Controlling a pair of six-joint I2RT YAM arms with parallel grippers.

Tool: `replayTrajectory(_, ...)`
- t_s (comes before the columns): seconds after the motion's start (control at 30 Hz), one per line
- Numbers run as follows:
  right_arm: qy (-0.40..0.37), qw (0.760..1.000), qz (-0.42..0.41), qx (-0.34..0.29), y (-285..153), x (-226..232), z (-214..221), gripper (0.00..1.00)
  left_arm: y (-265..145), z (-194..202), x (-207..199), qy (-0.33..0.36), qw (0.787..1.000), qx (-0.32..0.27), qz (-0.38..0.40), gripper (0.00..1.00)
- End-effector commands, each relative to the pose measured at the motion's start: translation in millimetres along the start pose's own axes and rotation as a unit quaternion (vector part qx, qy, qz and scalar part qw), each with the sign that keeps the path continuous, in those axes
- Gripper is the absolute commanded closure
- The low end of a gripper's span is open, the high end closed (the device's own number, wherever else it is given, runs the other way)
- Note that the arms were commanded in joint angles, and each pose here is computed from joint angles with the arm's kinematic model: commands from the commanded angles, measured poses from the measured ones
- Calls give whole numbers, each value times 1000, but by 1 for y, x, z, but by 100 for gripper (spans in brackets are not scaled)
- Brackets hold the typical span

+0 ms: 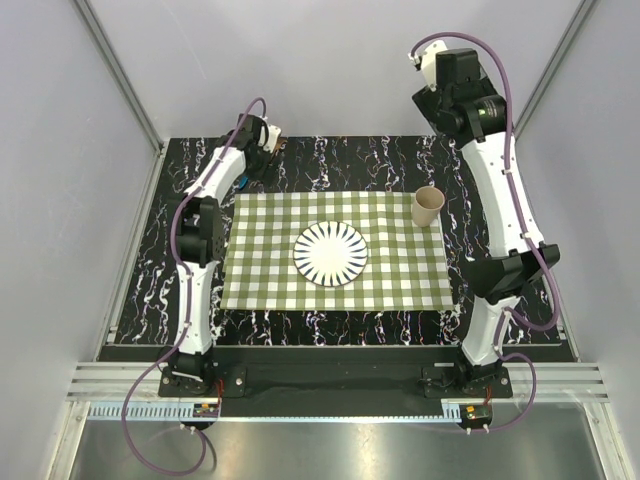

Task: Set the dinner table for one person
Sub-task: Pick up the fork at the center of the board.

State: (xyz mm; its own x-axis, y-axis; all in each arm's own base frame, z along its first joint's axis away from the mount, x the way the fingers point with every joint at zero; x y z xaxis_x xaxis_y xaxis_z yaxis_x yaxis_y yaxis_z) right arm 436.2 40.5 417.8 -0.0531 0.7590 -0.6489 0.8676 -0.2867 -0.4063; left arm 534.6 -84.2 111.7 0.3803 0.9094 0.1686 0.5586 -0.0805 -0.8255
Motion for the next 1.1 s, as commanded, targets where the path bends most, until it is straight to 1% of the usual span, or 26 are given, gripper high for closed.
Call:
replayTrajectory(0.0, -3, 1000, 4, 9, -3, 9, -2, 9, 0, -30, 1, -6, 998, -61, 20, 16)
replayTrajectory(0.27, -19, 1000, 3, 13, 3, 17, -4, 9, 23, -29, 1, -12, 998, -67, 14, 18)
replayTrajectory(0.47, -32, 999, 3, 21, 6, 26, -5, 9, 27, -42, 1, 6, 995, -99, 8, 17)
replayTrajectory(0.57, -36, 999, 1, 21, 7, 29, -5, 9, 24, -52, 2, 15, 993, -121, 11, 17)
replayTrajectory(0.67, -40, 999, 2, 24, 9, 32, -6, 9, 22, -68, 1, 26, 986, -166, 16, 17)
replayTrajectory(0.73, -40, 999, 2, 22, 11, 34, -8, 9, 21, -78, 0, 30, 982, -186, 13, 17)
replayTrajectory(0.87, -44, 999, 4, 22, 13, 39, -11, 9, 23, -95, -9, 68, 974, -213, 26, 17)
replayTrajectory(0.93, -46, 999, 1, 21, 13, 41, -12, 9, 30, -95, -17, 83, 974, -210, 20, 16)
replayTrajectory(1.07, -45, 999, 6, 20, 13, 39, -13, 9, 41, -84, -23, 120, 976, -179, -3, 16)
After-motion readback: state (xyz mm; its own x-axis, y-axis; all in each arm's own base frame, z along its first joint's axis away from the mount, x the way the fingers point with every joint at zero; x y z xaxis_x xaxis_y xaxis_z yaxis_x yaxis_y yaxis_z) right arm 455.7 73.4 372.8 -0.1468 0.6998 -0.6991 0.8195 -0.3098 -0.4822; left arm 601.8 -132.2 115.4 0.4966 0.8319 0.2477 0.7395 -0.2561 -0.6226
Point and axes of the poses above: each gripper's point midway between its finger pads, its own y axis out along the fingers, its own x axis along the line the jaws close on, z = x × y, the point moved 5 cm from there along -y, back along the fingers, and after that the axes turned 1 degree about y, right-handed, at the moved point
